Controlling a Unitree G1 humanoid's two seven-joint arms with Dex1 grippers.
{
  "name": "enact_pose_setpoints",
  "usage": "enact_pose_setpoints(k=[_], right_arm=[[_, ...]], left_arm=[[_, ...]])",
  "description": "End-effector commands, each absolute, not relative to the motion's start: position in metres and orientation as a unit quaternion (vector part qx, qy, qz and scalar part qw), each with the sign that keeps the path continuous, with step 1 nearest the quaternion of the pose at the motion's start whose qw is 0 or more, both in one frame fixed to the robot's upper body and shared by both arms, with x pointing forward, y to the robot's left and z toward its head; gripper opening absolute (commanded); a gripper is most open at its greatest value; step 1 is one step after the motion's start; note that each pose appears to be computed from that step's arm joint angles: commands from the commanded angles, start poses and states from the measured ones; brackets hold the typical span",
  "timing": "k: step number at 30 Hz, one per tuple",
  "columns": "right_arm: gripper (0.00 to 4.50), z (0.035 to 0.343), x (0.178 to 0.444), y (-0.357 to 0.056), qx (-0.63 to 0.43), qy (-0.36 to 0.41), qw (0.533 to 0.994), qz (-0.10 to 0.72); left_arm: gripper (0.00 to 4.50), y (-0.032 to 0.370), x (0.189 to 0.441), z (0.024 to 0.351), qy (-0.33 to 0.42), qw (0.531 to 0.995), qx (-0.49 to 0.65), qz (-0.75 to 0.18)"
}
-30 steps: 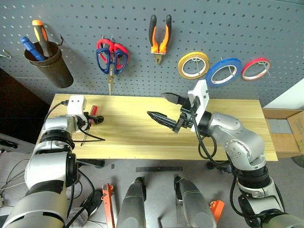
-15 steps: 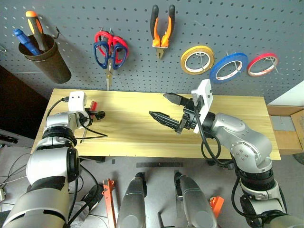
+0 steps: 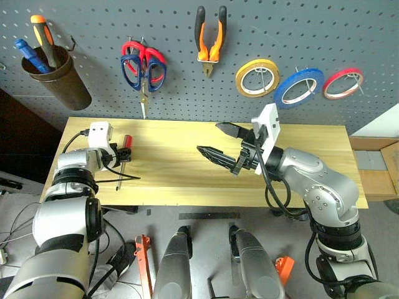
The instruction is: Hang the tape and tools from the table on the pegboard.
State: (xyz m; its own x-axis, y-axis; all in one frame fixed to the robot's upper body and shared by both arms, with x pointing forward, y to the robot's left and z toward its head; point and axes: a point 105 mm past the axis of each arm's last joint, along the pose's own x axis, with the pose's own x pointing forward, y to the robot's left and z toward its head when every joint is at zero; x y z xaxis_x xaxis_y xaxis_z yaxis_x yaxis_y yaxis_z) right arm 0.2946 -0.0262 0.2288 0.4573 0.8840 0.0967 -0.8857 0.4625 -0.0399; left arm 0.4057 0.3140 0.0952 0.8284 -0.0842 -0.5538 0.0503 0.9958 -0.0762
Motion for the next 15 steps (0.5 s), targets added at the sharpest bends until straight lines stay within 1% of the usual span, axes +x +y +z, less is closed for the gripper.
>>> enact_pose_setpoints(k=[1, 3, 6, 7, 8, 10, 12, 15], right_arm=[[4.5, 0.239, 0.291, -0.028, 0.008, -0.08, 0.846, 0.527], [4.5, 0.242, 0.287, -0.027, 0.016, -0.083, 0.834, 0.545], [4.5, 0.246, 0.279, -0.025, 0.036, -0.084, 0.81, 0.58], [4.5, 0.244, 0.279, -0.025, 0.039, -0.081, 0.806, 0.585], [4.5, 0.241, 0.278, -0.023, 0.036, -0.078, 0.8, 0.593], [4.5, 0.238, 0.279, -0.021, 0.025, -0.079, 0.792, 0.605], [4.5, 0.238, 0.281, -0.019, 0.023, -0.085, 0.787, 0.61], [4.5, 0.252, 0.286, -0.013, 0.021, -0.115, 0.78, 0.614]], left_arm=[[0.82, 0.312, 0.39, 0.108, 0.27, 0.959, -0.024, -0.084], [0.82, 0.303, 0.376, 0.124, 0.229, 0.966, -0.011, -0.12], [0.82, 0.285, 0.345, 0.167, 0.105, 0.982, 0.016, -0.157], [0.82, 0.282, 0.339, 0.172, 0.086, 0.983, 0.018, -0.159], [0.82, 0.27, 0.329, 0.18, 0.057, 0.983, 0.02, -0.175], [0.82, 0.248, 0.305, 0.205, -0.018, 0.979, 0.027, -0.202], [0.82, 0.243, 0.293, 0.219, -0.063, 0.978, 0.01, -0.2], [0.82, 0.258, 0.286, 0.25, -0.134, 0.979, -0.004, -0.154]])
